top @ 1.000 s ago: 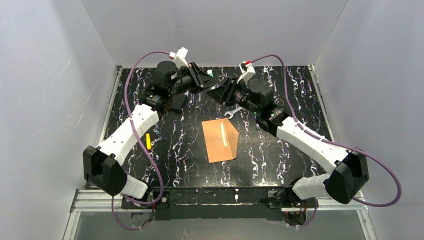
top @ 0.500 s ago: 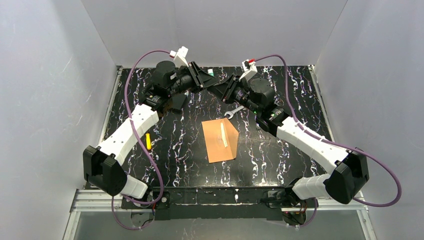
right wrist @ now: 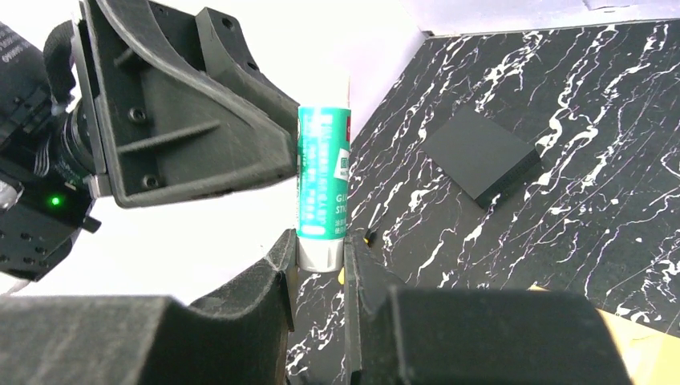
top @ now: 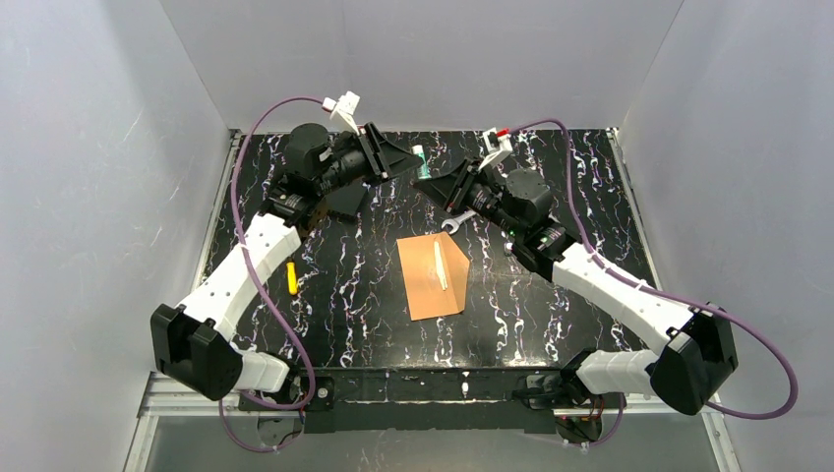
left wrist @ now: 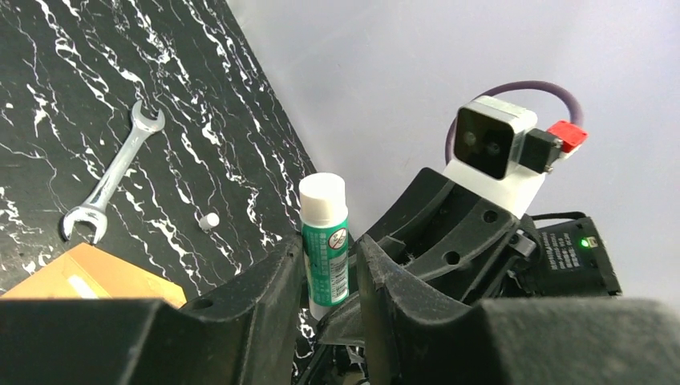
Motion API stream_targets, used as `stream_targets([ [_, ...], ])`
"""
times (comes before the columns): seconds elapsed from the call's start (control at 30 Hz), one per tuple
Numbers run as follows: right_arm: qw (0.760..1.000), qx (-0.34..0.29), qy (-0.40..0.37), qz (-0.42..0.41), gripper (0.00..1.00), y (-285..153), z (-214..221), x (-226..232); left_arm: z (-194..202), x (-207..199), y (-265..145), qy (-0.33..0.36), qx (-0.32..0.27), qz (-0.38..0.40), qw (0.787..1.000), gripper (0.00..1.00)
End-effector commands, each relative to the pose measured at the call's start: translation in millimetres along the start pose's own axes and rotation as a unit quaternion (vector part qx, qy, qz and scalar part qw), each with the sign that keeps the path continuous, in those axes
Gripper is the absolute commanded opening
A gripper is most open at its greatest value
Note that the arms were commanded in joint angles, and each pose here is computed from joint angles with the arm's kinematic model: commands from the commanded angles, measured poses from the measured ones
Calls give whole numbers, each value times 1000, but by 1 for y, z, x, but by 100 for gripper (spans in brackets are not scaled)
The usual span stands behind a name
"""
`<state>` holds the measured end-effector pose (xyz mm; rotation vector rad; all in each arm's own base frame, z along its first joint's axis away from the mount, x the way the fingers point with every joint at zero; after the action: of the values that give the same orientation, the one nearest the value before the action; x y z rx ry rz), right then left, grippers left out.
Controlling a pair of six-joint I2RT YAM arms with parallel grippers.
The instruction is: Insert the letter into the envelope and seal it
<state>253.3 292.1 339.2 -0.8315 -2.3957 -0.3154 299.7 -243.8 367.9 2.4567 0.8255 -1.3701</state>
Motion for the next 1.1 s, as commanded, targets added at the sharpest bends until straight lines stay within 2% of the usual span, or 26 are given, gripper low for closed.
stream_targets([
  [0.0,997,-25,-27,-68,4,-3,-14,19,-5,-22,-13,34,15,49,998,30],
  [0.2,996,-17,-27,-79,4,0,-12,21,4,-21,-7,23,64,72,995,38],
  [0.27,996,-17,-25,-81,4,1,-12,22,6,-22,-8,23,69,76,994,37],
  [0.37,996,-14,-24,-88,4,2,-13,24,6,-23,-10,24,69,80,994,26],
  [0.47,995,-8,-21,-96,4,2,-11,26,7,-27,-9,26,78,97,992,0],
  [0.57,993,-6,-18,-116,2,1,-14,33,8,-36,-13,46,90,130,986,0],
  [0.67,985,-9,-19,-173,1,-5,-21,49,7,-50,-22,97,102,181,973,0],
  [0.73,968,-17,-27,-249,1,-16,-27,68,6,-61,-31,131,114,217,961,0],
  [0.83,930,-1,-38,-364,1,-37,-30,94,3,-80,-44,155,150,264,940,0],
  [1.03,866,72,-64,-490,1,-62,-37,127,4,-95,-57,186,180,303,917,0],
  [1.07,864,77,-67,-493,10,-62,-38,128,3,-96,-56,187,179,303,917,0],
])
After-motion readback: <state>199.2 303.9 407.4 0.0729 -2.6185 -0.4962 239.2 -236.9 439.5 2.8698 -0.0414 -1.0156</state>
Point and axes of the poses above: each gripper's point midway between its finger pads, its own y axis out along the fingers, its own x axis along the line the jaws close on, z = x × y, the point moved 5 cm from there along -y, back along the fingers, and after that the axes turned 5 degrees about -y, right-handed, at the moved point
